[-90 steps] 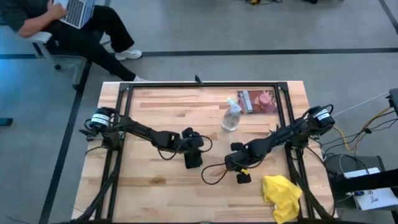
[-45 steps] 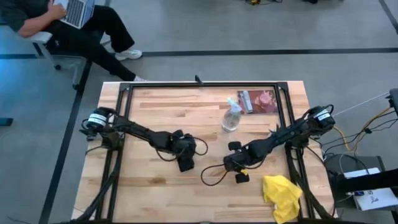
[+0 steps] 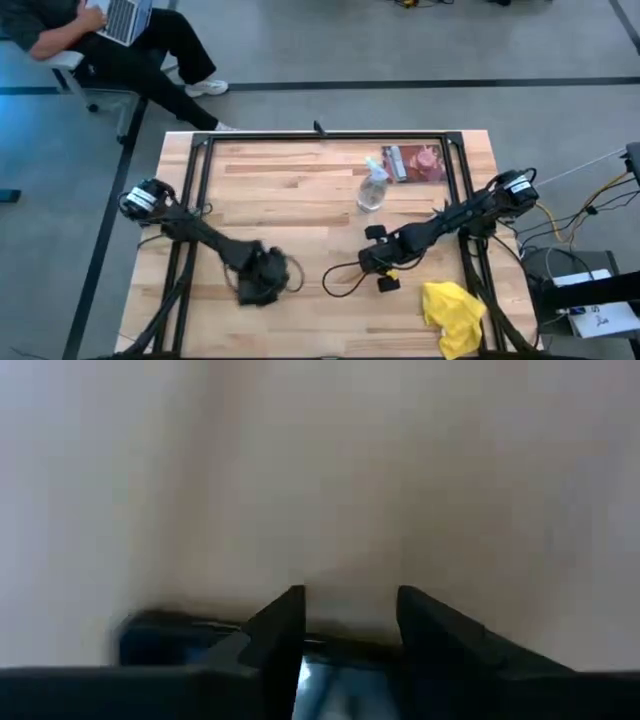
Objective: Apply microfiber cloth
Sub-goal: Move the black cellphone to the bottom right of the table, then move the spray bottle to the center of the table
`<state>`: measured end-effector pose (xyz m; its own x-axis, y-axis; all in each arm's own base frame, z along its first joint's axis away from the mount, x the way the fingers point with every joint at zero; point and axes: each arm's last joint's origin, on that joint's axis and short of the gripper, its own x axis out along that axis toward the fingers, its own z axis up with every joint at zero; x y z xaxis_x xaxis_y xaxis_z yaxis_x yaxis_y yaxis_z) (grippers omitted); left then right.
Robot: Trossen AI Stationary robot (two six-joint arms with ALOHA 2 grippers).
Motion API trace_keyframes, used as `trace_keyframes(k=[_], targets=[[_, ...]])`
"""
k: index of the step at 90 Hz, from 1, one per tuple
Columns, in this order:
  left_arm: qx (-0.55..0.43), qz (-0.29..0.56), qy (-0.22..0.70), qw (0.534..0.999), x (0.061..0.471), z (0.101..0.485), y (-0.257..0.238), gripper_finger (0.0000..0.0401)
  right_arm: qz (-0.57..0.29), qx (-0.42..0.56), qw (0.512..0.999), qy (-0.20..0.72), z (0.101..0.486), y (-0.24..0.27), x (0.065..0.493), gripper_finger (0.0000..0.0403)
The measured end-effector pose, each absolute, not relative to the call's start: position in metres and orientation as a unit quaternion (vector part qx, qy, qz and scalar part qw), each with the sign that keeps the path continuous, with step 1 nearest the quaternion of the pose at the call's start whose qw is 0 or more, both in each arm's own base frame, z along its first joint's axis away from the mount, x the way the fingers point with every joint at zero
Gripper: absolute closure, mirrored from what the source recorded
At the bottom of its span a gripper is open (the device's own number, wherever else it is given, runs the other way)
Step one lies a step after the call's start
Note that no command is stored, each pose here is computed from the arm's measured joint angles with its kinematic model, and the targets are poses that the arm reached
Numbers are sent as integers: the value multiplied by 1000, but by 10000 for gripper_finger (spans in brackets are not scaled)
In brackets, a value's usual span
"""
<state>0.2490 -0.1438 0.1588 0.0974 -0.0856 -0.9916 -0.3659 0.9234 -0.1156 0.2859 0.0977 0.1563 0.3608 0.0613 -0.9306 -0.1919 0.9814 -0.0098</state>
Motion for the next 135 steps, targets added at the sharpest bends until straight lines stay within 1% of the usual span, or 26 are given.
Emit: trace_keyframes(k=[5,13,23,33,46,62,72,80,89,102,112,119,125,135], targets=[[-172,108,663,720,242,163,-150,268,77,-58,824,558,157,98,286,380],[-169,125,646,734,237,169,-153,278,77,-60,826,556,157,97,287,380],[-180,125,632,743,235,177,-153,290,76,-59,826,555,157,97,287,380],[-178,129,634,741,232,181,-150,300,71,-52,826,556,157,96,287,380],[-166,117,636,744,234,182,-146,303,67,-44,829,553,159,96,287,380],[-114,51,588,799,255,184,-138,304,73,-52,833,547,169,94,283,381],[-77,27,545,835,271,187,-127,313,62,-51,826,558,180,90,272,392],[-51,11,520,852,281,189,-116,330,33,-51,825,561,186,85,261,401],[-27,-3,497,868,290,189,-105,355,1,-44,839,543,192,79,250,400],[-17,-12,479,878,295,182,-87,394,-116,-50,855,502,201,68,226,402],[-20,-33,468,883,296,170,-70,395,-198,-77,875,435,219,62,206,402],[-22,-41,452,891,296,163,-53,395,-226,-92,889,387,234,59,197,400],[-23,-32,436,899,296,159,-38,398,-245,-103,896,357,246,54,190,396],[-12,-14,405,914,294,157,-15,399,-261,-100,903,327,260,44,180,375]])
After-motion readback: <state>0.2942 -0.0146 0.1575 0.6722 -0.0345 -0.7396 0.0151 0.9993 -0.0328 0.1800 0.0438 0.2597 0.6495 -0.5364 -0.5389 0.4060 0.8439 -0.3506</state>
